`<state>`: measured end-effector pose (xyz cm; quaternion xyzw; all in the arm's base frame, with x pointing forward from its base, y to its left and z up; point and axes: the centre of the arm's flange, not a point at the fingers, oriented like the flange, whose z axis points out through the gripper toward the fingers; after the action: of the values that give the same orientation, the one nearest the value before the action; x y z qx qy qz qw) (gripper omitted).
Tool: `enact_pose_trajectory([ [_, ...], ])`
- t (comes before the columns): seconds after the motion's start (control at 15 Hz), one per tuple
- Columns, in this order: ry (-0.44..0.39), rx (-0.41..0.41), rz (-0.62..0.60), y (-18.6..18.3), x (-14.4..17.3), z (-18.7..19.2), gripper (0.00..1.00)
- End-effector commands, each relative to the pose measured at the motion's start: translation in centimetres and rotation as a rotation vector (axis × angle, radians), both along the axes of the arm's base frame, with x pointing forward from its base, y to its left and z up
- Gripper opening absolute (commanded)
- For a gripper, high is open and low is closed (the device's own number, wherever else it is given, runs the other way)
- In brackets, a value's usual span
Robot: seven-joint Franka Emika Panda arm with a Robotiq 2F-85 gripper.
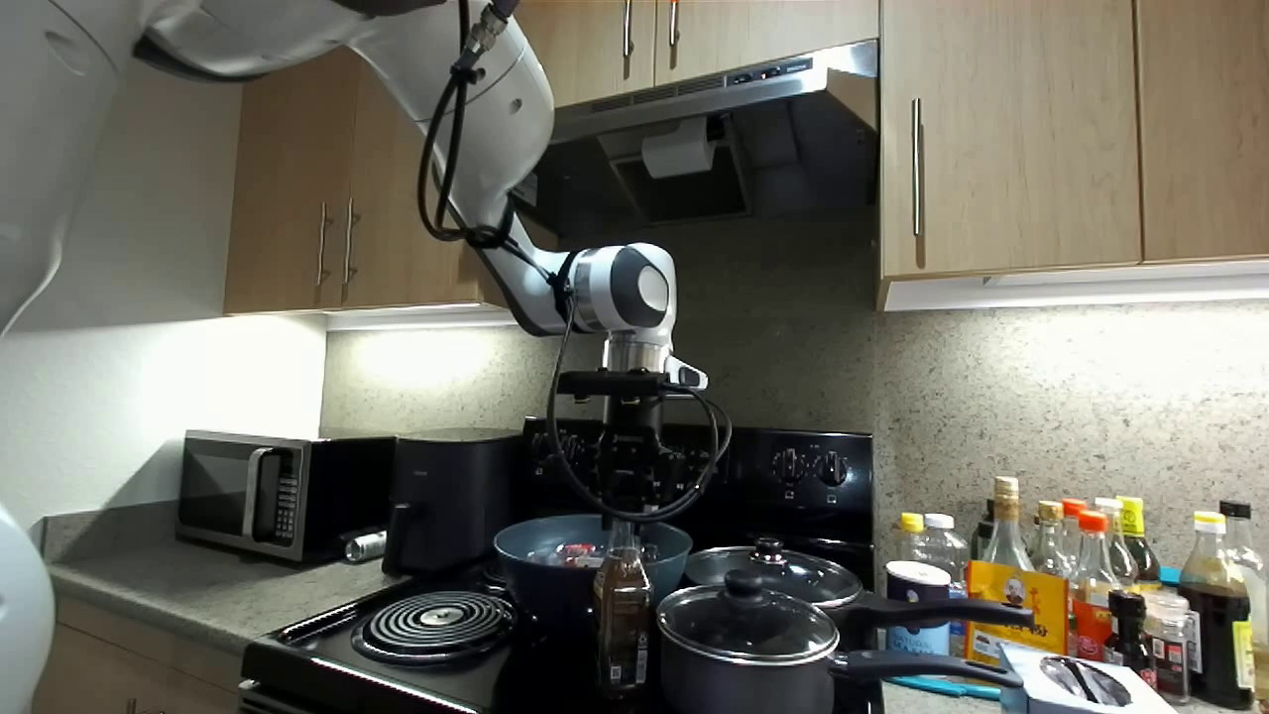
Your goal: Put the plastic bottle inside the bowl
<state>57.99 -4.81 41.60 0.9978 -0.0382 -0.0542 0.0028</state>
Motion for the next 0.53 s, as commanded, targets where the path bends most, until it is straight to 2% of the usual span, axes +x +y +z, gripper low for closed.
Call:
enact_pose_trajectory([
  [0.0, -0.057, -0.010, 0.016, 1.2, -0.9, 4.1, 0.19],
  [0.47, -0.196, -0.071, 0.052, 3.5, -5.9, 14.8, 0.19],
])
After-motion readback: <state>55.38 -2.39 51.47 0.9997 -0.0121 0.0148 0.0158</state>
